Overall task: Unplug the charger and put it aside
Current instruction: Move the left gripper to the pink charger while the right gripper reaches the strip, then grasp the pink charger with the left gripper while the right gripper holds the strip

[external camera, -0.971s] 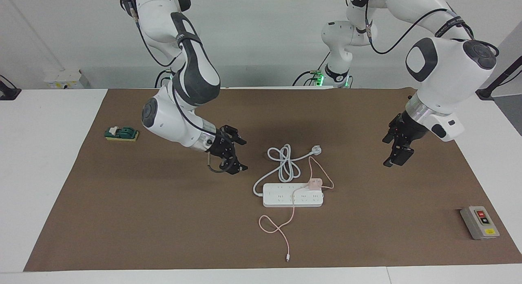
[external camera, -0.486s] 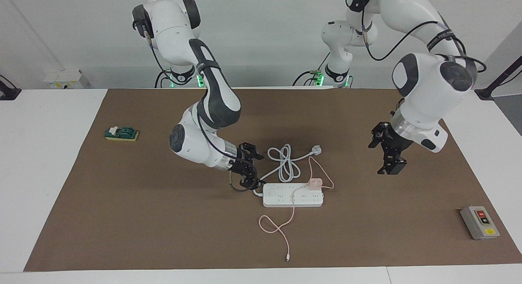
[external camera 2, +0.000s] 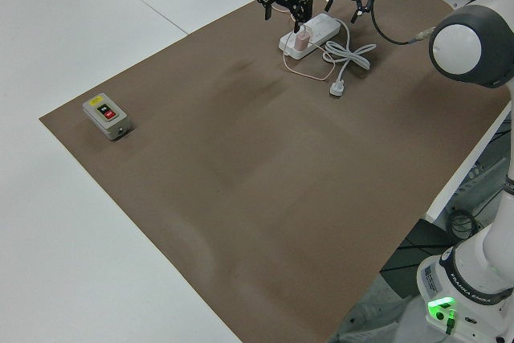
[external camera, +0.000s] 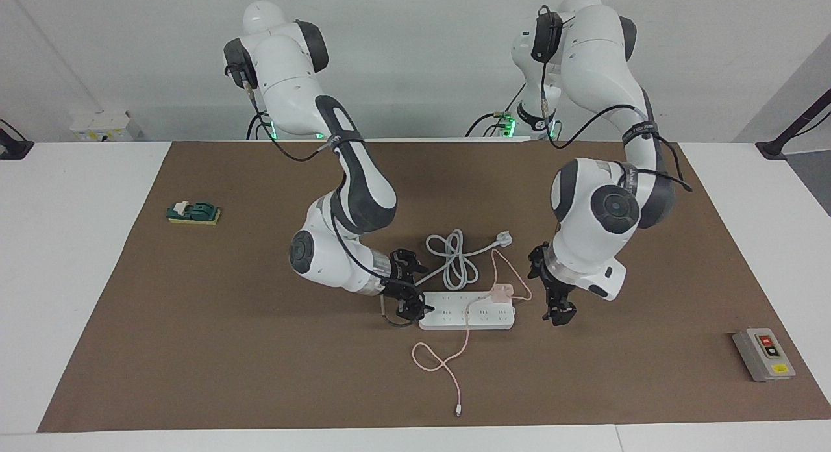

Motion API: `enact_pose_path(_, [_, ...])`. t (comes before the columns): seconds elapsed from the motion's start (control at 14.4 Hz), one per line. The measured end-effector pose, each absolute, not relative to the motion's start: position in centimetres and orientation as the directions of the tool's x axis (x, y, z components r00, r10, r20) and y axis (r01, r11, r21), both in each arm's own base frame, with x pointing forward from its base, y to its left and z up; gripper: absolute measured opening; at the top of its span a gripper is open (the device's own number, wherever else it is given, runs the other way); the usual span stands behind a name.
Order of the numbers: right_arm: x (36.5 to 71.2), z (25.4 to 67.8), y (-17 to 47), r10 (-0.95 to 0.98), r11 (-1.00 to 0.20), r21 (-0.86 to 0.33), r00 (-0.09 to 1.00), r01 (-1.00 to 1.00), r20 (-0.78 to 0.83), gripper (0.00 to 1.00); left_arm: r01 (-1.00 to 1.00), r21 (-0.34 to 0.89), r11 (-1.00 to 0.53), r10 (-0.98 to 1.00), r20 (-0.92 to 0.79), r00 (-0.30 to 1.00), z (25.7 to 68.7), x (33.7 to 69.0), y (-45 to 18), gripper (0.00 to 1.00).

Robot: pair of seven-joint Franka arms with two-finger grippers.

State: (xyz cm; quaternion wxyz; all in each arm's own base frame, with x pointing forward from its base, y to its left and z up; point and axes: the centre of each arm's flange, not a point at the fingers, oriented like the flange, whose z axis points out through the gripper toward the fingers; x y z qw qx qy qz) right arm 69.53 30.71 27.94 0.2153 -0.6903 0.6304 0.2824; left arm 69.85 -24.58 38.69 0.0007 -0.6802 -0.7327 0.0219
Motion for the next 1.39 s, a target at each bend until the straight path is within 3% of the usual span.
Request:
enact_pose_path(0.35, [69.8,27.0,31.9,-0.745,-0.161,0.023,0.106,-0.987,-0.659,1.00,0.999,0.001,0.054,0.998,-0.037,-0.054,37.6,69.0,-27.8,1.00])
enact_pose_path(0.69, [70.4,26.9,32.0,-0.745,-0.176,-0.003,0.135,-0.984,-0.653,1.00,0.999,0.003,0.050,0.998,-0.032,-0.050,33.3,67.6,-28.3,1.00])
enact_pose_path(1.39, [71.0,27.2,32.4,-0.780,-0.224,-0.050,0.209,-0.973,-0.590,1.00,1.000,-0.018,0.014,1.000,0.028,-0.013,33.8,65.9,-28.5,1.00])
